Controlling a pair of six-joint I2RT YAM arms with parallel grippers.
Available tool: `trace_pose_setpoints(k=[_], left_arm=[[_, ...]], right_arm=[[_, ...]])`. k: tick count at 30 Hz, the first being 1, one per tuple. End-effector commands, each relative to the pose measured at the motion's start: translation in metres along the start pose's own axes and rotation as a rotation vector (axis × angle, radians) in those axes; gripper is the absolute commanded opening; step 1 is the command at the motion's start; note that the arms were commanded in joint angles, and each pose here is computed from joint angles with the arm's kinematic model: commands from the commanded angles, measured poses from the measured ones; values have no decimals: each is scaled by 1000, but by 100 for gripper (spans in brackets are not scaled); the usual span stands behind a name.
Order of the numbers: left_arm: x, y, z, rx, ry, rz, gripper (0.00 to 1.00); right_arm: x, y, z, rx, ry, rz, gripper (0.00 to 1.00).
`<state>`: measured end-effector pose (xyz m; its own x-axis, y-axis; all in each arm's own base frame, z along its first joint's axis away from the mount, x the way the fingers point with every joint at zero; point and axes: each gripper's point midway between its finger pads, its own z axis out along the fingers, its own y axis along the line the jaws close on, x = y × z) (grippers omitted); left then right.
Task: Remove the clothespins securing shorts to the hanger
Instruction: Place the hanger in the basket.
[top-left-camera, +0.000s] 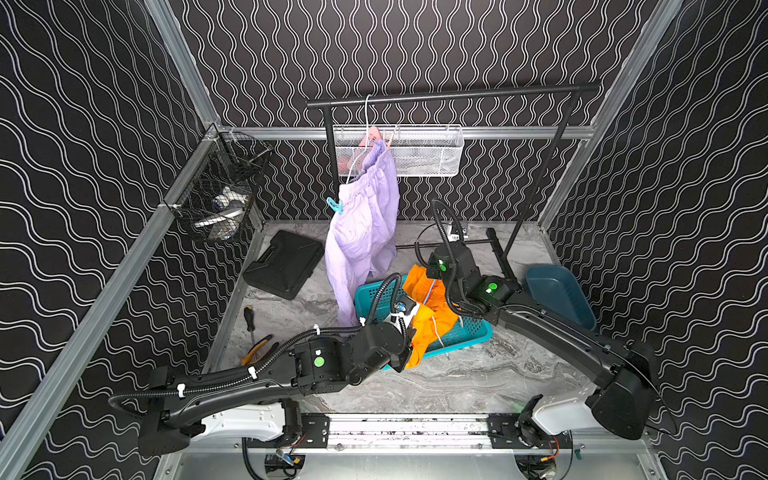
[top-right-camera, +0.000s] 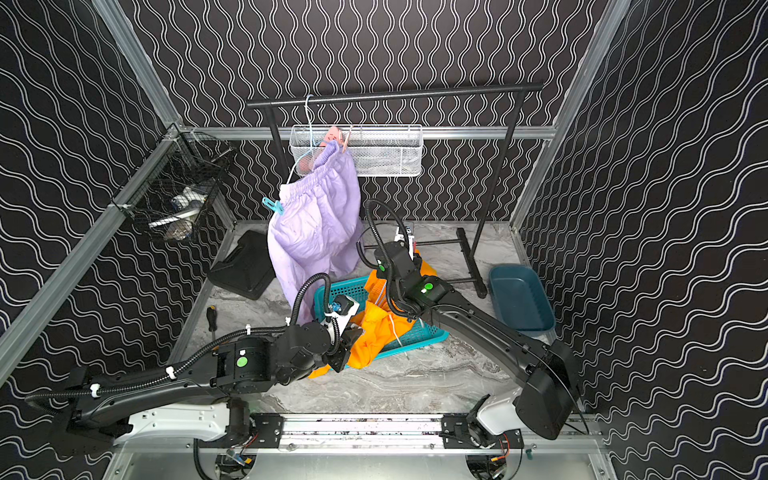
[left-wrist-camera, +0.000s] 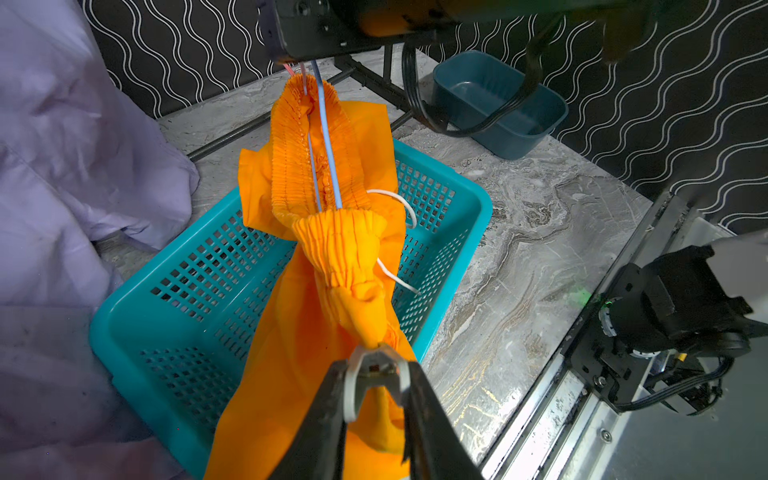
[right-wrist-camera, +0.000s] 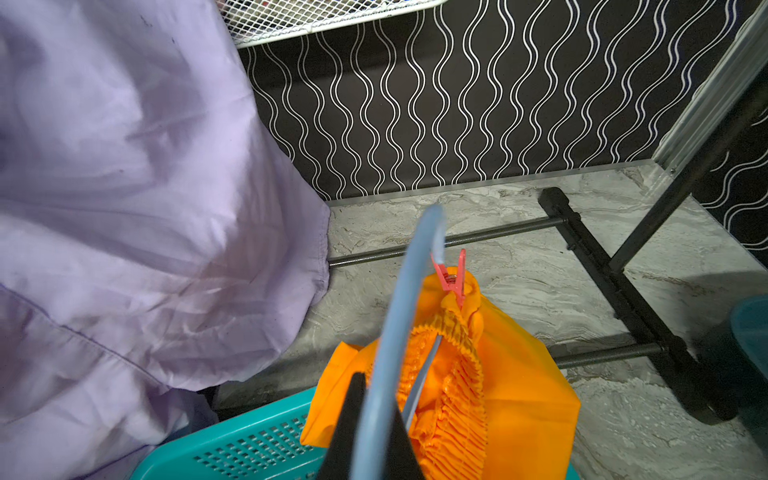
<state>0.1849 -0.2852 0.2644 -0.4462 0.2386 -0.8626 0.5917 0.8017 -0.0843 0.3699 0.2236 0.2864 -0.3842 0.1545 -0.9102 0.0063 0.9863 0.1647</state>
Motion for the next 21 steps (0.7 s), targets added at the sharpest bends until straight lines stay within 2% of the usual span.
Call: trace_pose_setpoints(k=[1, 9, 21], left_arm=[[-9, -2, -2, 7, -24, 6, 19], [-9, -6, -1, 27, -23, 17, 13], [-20, 7, -15, -14, -61, 9, 15]], right_arm=[[2, 3, 0, -15, 5, 12, 0], [6, 5, 2, -23, 16, 12, 0], [18, 6, 8, -21, 45, -2, 0]])
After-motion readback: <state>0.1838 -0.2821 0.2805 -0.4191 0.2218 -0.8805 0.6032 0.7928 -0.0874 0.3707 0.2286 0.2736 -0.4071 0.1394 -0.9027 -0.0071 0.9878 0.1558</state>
